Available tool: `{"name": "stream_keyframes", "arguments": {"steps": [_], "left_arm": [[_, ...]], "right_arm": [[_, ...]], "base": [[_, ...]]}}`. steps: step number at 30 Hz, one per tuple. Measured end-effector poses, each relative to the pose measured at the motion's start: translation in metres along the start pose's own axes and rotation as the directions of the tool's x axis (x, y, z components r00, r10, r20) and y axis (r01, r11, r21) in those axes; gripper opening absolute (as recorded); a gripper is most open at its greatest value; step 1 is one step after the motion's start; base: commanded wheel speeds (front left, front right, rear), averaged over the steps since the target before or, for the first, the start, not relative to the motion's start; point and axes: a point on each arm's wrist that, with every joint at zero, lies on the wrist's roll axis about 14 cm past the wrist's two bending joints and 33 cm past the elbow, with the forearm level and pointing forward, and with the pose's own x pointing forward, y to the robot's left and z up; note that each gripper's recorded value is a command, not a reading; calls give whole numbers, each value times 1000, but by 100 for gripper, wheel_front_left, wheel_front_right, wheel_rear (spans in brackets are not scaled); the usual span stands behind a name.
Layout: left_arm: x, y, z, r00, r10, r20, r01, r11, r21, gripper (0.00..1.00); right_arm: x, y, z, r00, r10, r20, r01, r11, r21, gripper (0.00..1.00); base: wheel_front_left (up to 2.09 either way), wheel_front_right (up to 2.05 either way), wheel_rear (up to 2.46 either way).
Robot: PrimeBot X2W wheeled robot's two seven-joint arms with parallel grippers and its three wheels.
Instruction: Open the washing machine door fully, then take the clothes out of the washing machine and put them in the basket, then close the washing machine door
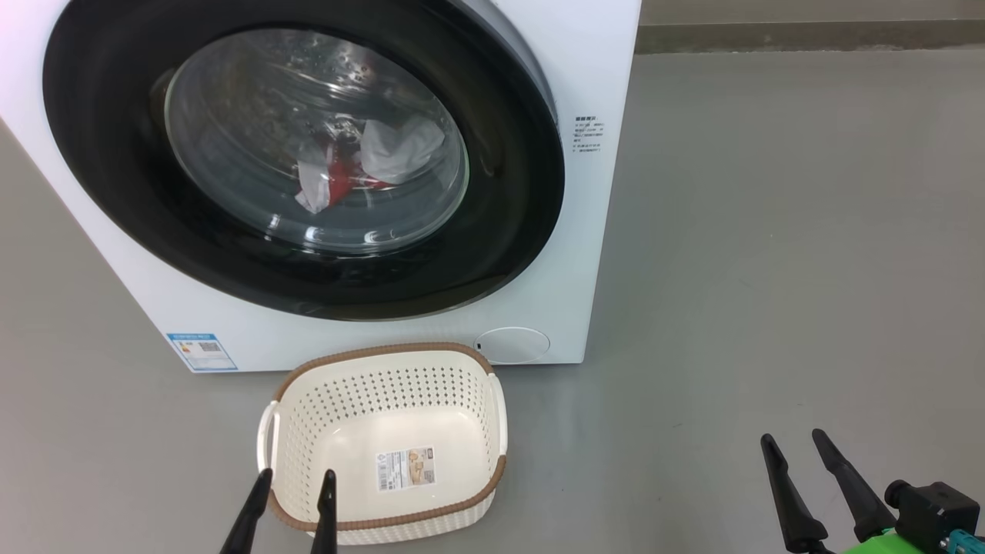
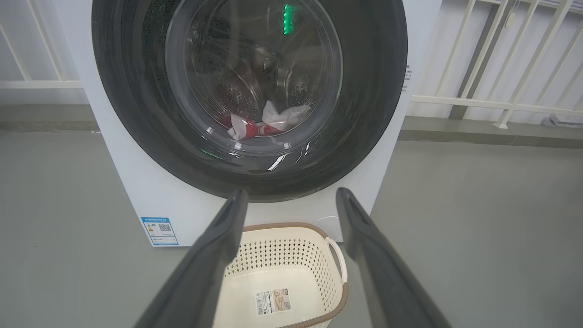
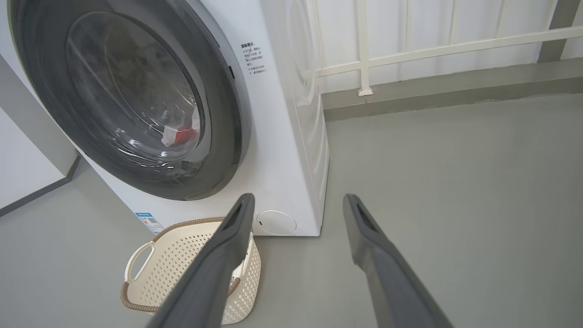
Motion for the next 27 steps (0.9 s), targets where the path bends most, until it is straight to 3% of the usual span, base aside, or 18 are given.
{"name": "stream_keyframes", "arguments": {"steps": [6, 23, 24, 25, 26, 27], "left_arm": [[-1, 0, 0, 1000, -7, 8, 7, 999, 48, 100], [-1, 1, -6, 1000, -9, -12, 9, 999, 31, 100], [-1, 1, -6, 1000, -9, -12, 9, 999, 31, 100], [-1, 1, -6, 1000, -8, -13, 9, 999, 31, 100], [-1, 2, -6, 1000, -8, -13, 8, 999, 31, 100], [-1, 2, -6, 1000, -7, -13, 8, 999, 31, 100]], "right_arm": [[-4, -4, -1, 1000, -7, 3, 8, 999, -51, 100], [-10, -16, 1, 998, -63, 18, 63, 998, -26, 100], [-10, -15, 2, 998, -60, 22, 60, 998, -25, 86], [-9, -13, 4, 998, -53, 29, 54, 998, -25, 31], [-8, -11, 7, 998, -46, 38, 47, 999, -23, 4], [-7, -9, 9, 998, -42, 47, 43, 999, -16, 0]], "base": [[0, 0, 0], [0, 0, 0], [0, 0, 0], [0, 0, 0], [0, 0, 0], [0, 0, 0]]}}
